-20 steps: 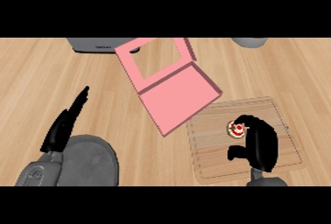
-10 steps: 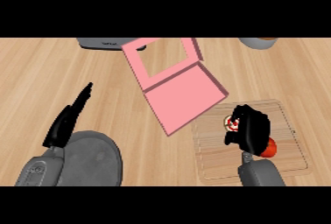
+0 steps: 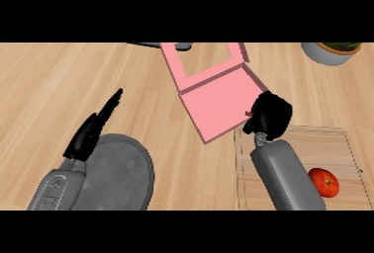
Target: Pick the cupcake from the cutting board and place it in the cardboard box
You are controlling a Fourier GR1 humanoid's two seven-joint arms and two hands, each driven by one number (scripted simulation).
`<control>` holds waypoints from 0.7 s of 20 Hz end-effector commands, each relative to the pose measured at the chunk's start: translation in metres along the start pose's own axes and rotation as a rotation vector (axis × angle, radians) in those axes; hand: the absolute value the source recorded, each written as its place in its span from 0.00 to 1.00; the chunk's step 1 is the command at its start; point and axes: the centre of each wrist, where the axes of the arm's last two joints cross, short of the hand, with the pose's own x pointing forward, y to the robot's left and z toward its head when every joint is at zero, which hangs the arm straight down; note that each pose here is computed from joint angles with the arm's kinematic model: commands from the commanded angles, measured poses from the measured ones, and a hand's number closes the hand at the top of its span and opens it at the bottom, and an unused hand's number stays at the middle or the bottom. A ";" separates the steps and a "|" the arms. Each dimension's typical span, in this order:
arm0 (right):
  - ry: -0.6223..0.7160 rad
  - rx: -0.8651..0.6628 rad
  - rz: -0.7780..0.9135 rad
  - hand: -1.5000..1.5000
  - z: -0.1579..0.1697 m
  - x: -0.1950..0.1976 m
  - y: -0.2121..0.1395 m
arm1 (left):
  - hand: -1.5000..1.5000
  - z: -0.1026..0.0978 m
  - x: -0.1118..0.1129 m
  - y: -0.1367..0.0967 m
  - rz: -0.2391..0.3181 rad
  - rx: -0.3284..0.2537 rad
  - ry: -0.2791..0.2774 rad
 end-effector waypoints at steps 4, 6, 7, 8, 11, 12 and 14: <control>0.187 -0.115 0.098 1.00 -0.013 0.089 -0.066 | 0.50 -0.012 0.011 -0.010 -0.010 -0.043 -0.019; 0.220 -0.175 0.121 1.00 -0.014 0.106 -0.084 | 0.50 -0.014 0.013 -0.009 -0.025 -0.045 -0.034; 0.241 -0.197 0.129 1.00 -0.015 0.112 -0.090 | 0.50 -0.011 0.010 -0.014 -0.022 -0.063 -0.023; 0.269 -0.210 0.156 1.00 -0.016 0.119 -0.098 | 0.50 -0.012 0.008 -0.014 -0.009 -0.044 -0.008; 0.308 -0.271 0.164 1.00 -0.017 0.140 -0.123 | 0.50 -0.021 0.019 -0.016 -0.015 -0.048 -0.030; 0.333 -0.280 0.153 1.00 -0.018 0.143 -0.127 | 0.50 -0.016 0.009 -0.016 -0.021 -0.052 -0.001; 0.381 -0.303 0.174 1.00 -0.021 0.151 -0.138 | 0.50 -0.014 0.009 -0.012 -0.025 -0.046 -0.002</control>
